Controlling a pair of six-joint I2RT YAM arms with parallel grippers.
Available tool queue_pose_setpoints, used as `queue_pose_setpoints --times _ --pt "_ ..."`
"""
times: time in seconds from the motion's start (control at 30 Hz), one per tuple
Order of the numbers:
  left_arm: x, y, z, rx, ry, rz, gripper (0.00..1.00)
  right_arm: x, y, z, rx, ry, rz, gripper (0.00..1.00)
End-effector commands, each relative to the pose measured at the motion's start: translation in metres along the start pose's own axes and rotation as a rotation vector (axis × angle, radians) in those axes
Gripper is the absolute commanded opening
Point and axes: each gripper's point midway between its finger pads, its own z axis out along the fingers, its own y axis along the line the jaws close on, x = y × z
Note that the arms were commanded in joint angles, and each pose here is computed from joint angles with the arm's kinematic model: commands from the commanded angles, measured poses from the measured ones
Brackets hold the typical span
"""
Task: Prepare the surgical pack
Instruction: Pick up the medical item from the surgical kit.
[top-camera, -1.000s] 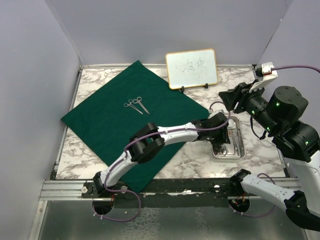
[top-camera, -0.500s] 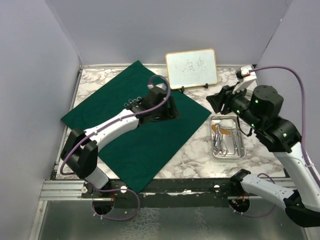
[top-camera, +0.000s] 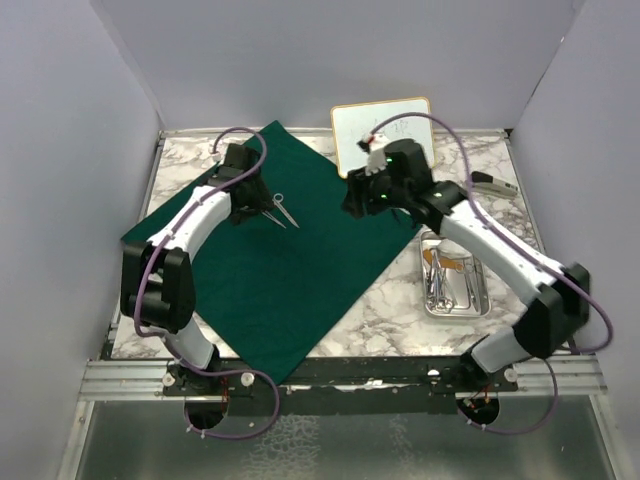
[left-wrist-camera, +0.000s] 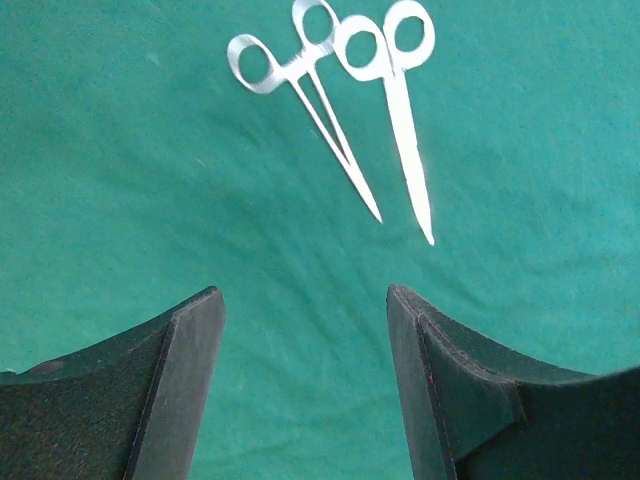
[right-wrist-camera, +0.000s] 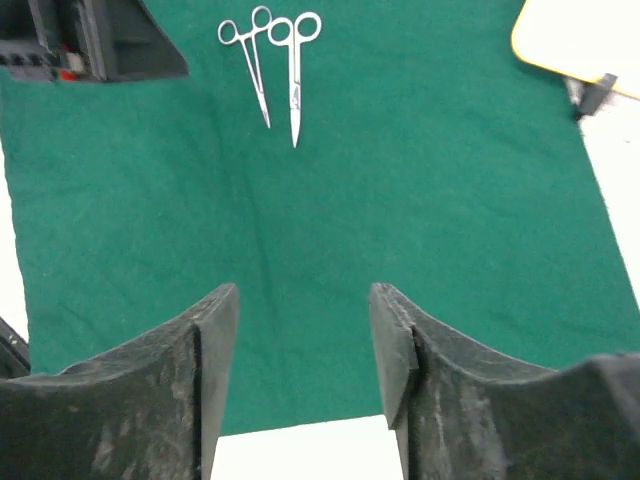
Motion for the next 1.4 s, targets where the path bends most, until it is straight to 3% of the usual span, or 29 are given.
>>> queue_pose_setpoints --times 0.0,0.13,0.23,0.47,0.63,0.83,1.13,1.37 --pt "-0.023 0.034 0.008 -0.070 0.009 -0.021 0.69 -0.011 0.030 0.062 -0.112 0.029 -0.047 0.57" --pt "-0.041 0.070 0.011 -0.105 0.001 -0.093 0.68 0.018 0.042 0.127 -0.057 0.155 -0.073 0.57" --pt "-0.059 0.093 0.005 -0.116 -0.031 -0.147 0.67 0.043 0.038 0.167 0.003 0.265 -0.082 0.50" --pt "-0.083 0.101 -0.002 -0.106 -0.139 -0.156 0.66 0.077 0.032 0.225 0.078 0.372 -0.144 0.44" --pt "-0.083 0.108 0.003 -0.124 -0.143 -0.110 0.65 0.092 0.029 0.247 0.091 0.405 -0.188 0.40" --pt "-0.078 0.114 0.001 -0.100 -0.145 -0.112 0.65 0.101 0.032 0.256 0.098 0.426 -0.204 0.29" --pt "-0.077 0.113 0.001 -0.067 -0.137 -0.129 0.65 0.121 0.029 0.259 0.127 0.471 -0.214 0.34" --pt "-0.076 0.114 0.000 -0.061 -0.141 -0.133 0.65 0.132 0.025 0.262 0.148 0.492 -0.226 0.29"
